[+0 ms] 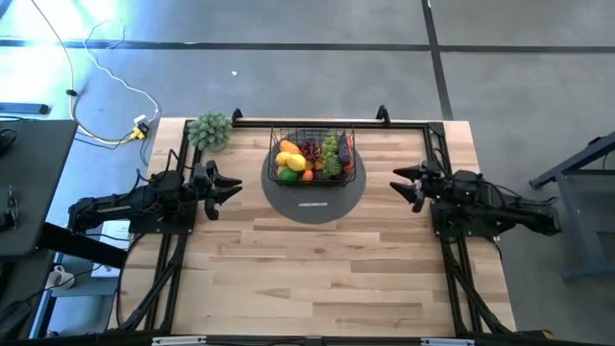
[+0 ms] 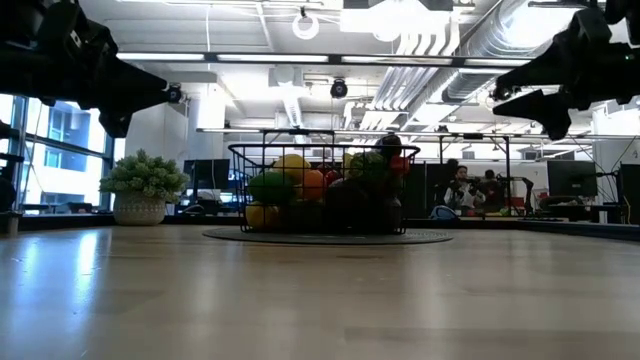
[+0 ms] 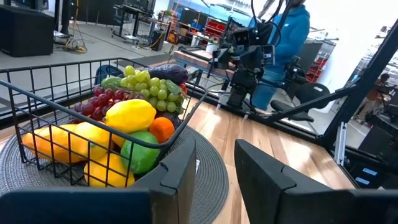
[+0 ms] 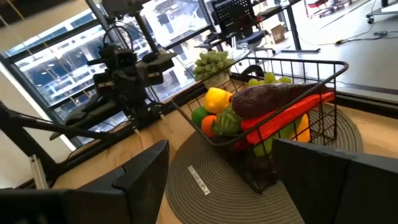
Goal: Build produce basket
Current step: Return to Home Position
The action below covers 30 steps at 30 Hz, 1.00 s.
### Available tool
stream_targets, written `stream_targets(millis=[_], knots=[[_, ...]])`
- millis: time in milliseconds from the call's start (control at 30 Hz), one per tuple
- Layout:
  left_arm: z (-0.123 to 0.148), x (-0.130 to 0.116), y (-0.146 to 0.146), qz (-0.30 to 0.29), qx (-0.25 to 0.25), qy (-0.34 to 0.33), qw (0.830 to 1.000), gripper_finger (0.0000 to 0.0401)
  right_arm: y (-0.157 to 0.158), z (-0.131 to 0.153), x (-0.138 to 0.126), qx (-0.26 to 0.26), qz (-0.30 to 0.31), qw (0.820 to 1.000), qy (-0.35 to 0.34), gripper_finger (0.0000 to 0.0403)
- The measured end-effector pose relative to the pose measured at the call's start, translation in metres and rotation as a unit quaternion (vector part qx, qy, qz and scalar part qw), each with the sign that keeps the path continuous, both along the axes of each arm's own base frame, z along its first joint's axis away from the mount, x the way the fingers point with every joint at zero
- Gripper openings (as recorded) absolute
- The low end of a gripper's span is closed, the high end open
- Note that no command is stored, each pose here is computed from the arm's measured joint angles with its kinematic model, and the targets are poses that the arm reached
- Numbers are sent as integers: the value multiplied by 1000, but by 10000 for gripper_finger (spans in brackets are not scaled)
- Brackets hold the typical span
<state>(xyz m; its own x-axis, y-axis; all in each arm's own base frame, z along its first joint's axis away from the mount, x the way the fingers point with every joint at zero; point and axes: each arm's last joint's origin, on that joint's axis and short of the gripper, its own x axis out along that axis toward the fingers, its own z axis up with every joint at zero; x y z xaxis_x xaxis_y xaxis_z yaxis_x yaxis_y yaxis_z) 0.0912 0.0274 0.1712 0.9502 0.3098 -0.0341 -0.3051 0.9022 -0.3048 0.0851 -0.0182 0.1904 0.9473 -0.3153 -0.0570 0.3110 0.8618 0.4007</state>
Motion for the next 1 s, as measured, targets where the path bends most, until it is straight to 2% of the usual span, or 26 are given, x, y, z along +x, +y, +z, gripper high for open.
stream_targets(millis=[567, 1000], knots=[[0, 0, 0, 2, 0, 0, 1000, 102, 1, -9, 1, 9, 11, 999, 36, 264], [0, 0, 0, 2, 0, 0, 1000, 102, 1, -15, 0, 86, -1, 995, 44, 264]])
